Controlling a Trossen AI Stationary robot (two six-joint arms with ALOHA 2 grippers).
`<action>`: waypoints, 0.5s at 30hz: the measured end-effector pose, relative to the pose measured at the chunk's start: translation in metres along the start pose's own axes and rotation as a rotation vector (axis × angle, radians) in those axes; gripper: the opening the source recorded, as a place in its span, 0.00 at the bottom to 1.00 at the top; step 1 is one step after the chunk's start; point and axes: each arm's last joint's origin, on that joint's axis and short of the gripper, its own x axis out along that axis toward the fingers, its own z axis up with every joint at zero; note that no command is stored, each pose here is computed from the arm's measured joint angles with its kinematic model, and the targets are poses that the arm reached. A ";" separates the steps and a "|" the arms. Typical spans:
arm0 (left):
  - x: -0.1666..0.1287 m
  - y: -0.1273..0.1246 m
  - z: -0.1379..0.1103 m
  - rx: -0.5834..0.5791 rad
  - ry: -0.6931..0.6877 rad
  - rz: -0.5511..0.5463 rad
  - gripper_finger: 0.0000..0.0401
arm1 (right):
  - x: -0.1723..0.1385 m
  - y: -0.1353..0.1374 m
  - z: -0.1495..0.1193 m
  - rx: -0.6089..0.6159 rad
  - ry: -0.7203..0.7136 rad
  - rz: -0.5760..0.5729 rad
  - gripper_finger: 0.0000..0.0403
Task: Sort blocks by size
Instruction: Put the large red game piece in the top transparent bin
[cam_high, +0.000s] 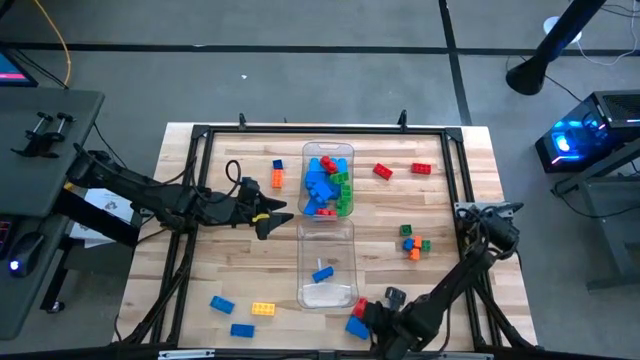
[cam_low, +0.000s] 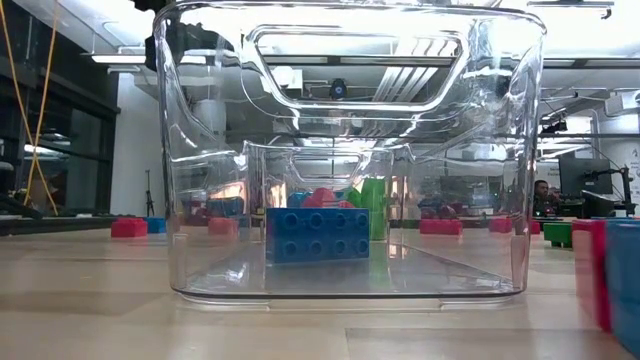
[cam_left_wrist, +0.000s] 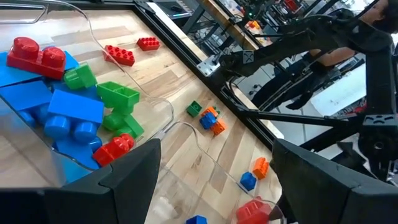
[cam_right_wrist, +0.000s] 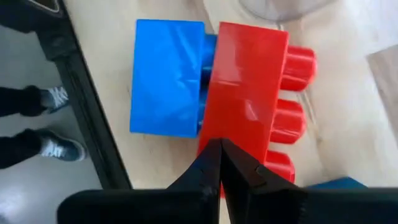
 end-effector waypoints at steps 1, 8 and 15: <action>0.000 0.000 0.000 0.001 0.001 0.002 0.73 | 0.001 -0.003 0.001 -0.001 0.011 -0.030 0.00; 0.000 0.000 0.000 0.003 0.003 0.004 0.73 | -0.001 -0.042 0.013 -0.014 0.060 -0.339 0.00; 0.000 0.001 0.000 0.004 0.004 0.006 0.73 | -0.005 -0.066 0.026 -0.087 0.115 -0.497 0.00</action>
